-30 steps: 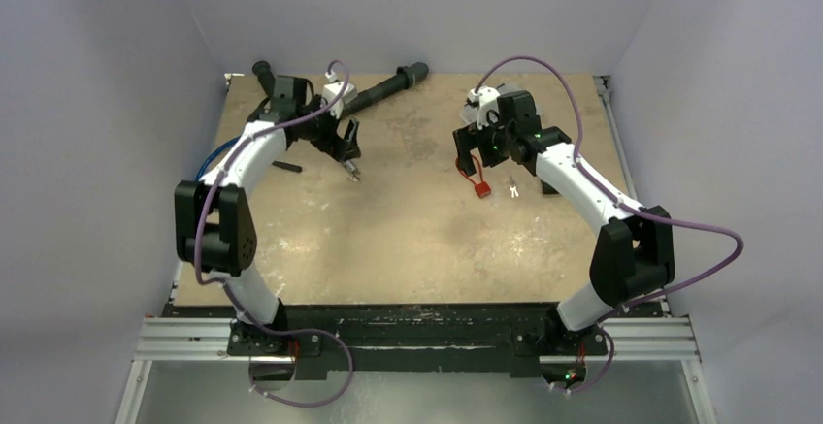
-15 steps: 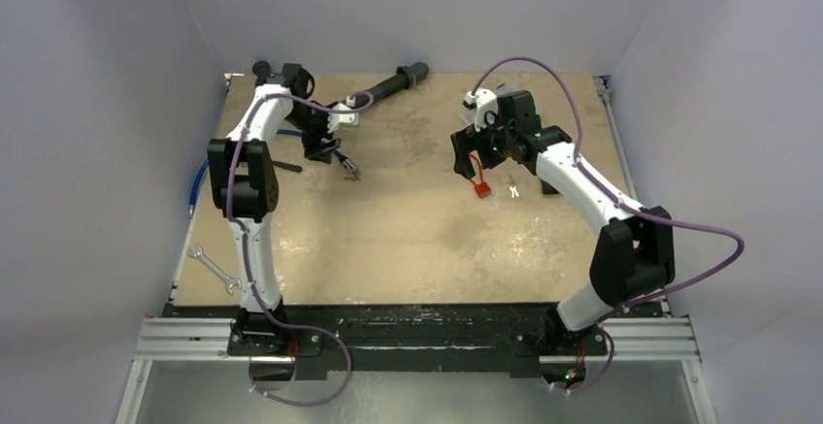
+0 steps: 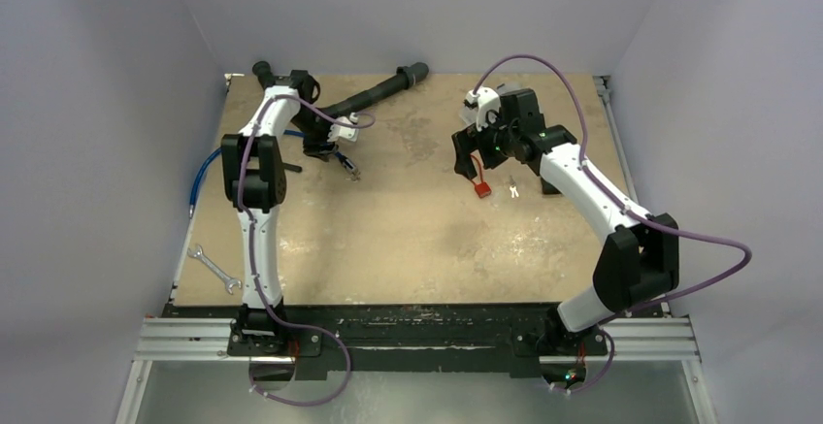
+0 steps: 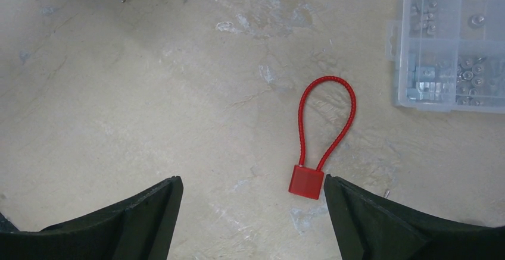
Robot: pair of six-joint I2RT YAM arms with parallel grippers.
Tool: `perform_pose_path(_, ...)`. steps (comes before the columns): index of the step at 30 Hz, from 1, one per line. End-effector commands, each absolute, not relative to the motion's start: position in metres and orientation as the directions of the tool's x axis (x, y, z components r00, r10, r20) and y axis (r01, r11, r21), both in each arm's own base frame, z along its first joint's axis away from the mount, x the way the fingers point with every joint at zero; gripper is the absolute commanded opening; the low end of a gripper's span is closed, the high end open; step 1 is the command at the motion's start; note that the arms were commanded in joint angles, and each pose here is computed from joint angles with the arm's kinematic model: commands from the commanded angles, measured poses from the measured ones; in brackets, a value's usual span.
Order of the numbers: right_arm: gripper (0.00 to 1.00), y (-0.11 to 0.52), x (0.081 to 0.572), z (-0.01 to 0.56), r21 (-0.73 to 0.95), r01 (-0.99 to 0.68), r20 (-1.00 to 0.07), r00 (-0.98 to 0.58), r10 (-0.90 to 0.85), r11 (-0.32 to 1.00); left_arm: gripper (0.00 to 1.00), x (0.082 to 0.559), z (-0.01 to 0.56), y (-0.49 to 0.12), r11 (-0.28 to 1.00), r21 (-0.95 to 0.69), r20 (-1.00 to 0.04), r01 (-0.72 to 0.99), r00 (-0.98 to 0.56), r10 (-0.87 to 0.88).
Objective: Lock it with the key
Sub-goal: Pick up the lock from the center of the board.
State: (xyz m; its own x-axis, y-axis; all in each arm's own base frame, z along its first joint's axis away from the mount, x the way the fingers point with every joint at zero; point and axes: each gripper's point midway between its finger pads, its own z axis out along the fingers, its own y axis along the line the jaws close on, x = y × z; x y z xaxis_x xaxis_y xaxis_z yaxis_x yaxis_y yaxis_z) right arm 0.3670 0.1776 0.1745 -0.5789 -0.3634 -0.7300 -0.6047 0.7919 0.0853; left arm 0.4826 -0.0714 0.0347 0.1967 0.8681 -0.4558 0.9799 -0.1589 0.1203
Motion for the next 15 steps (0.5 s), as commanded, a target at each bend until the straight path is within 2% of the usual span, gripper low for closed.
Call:
perform_pose_path(1, 0.99, 0.18, 0.37, 0.207, 0.055, -0.631, -0.778, -0.512, -0.363, 0.774, 0.53, 0.505, 0.033, -0.07, -0.207, 0.203, -0.445, 0.957, 0.279, 0.851)
perform_pose_path(8, 0.99, 0.18, 0.367, 0.203, 0.058, -0.638, -0.769, -0.519, -0.373, 0.768, 0.45, 0.512, 0.017, -0.064, -0.247, 0.202, -0.41, 0.948, 0.311, 0.857)
perform_pose_path(15, 0.99, 0.187, 0.366, 0.207, 0.094, -0.647, -0.779, -0.521, -0.349, 0.757, 0.15, 0.511, 0.029, -0.077, -0.287, 0.246, -0.441, 0.926, 0.37, 0.817)
